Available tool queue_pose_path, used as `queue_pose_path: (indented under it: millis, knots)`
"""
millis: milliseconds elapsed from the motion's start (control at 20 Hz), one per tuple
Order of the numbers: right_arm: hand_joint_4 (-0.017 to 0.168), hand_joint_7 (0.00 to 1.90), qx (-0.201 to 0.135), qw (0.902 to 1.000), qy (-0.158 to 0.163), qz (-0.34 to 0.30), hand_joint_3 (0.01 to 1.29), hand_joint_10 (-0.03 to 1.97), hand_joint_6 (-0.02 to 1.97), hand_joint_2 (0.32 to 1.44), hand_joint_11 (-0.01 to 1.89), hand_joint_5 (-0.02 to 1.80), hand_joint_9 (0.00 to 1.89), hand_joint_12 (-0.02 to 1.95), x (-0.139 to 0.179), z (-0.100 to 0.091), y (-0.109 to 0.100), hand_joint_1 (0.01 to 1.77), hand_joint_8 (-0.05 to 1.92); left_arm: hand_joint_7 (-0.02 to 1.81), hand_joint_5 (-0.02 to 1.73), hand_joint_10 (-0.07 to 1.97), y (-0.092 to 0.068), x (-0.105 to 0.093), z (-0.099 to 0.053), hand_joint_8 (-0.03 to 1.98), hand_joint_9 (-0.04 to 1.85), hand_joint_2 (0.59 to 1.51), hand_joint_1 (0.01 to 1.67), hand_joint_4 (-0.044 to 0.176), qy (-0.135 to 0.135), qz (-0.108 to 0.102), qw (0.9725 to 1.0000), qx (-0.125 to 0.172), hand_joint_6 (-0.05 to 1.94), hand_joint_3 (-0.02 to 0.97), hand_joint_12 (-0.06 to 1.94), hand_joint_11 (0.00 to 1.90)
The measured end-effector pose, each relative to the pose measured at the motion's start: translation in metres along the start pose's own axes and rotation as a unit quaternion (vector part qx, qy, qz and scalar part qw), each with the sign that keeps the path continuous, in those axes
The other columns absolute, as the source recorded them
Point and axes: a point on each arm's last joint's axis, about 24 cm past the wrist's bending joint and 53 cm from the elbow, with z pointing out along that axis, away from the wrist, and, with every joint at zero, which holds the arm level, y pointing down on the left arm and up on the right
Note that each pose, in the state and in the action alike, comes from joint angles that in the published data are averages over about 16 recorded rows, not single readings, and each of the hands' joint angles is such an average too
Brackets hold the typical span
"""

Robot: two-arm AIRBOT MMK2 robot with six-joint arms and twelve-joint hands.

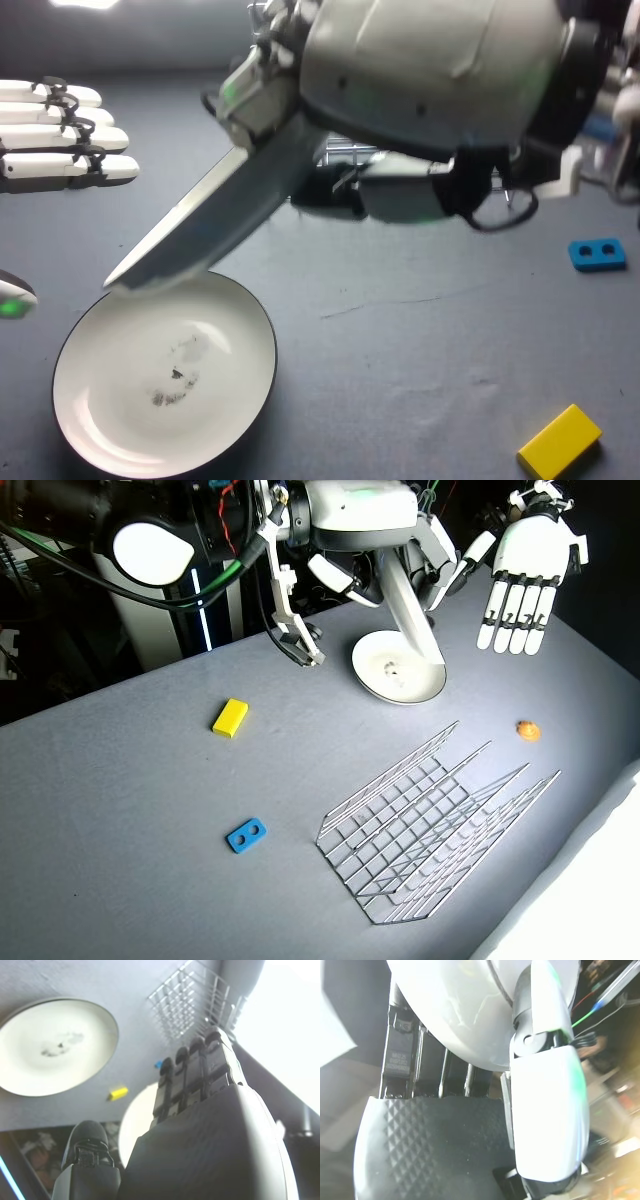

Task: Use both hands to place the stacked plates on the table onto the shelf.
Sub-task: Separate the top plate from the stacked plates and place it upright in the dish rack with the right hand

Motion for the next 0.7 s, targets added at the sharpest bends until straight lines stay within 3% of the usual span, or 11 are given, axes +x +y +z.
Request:
queue_pose_path:
  millis: [350, 700]
  knots:
    - [0.009, 1.11, 0.065, 0.9937, -0.024, 0.088, 0.01, 0.02, 0.95, 0.97, 0.82, 0.97, 1.27, 1.04, -0.034, 0.002, -0.054, 1.2, 0.83, 0.02, 0.04, 0.01, -0.005, 0.001, 0.002, 0.0, 0.02, 1.181, 0.01, 0.002, 0.002, 0.007, 0.9999, 0.007, 0.02, 0.009, 0.01, 0.02]
    - [0.006, 1.11, 0.129, 0.9742, -0.061, 0.175, 0.01, 0.02, 0.95, 0.97, 0.81, 0.96, 1.28, 1.03, -0.056, -0.001, -0.109, 1.21, 0.83, 0.02, 0.05, 0.01, -0.005, 0.002, 0.002, 0.0, 0.02, 1.18, 0.01, 0.002, 0.004, 0.007, 1.0, 0.006, 0.02, 0.01, 0.01, 0.02]
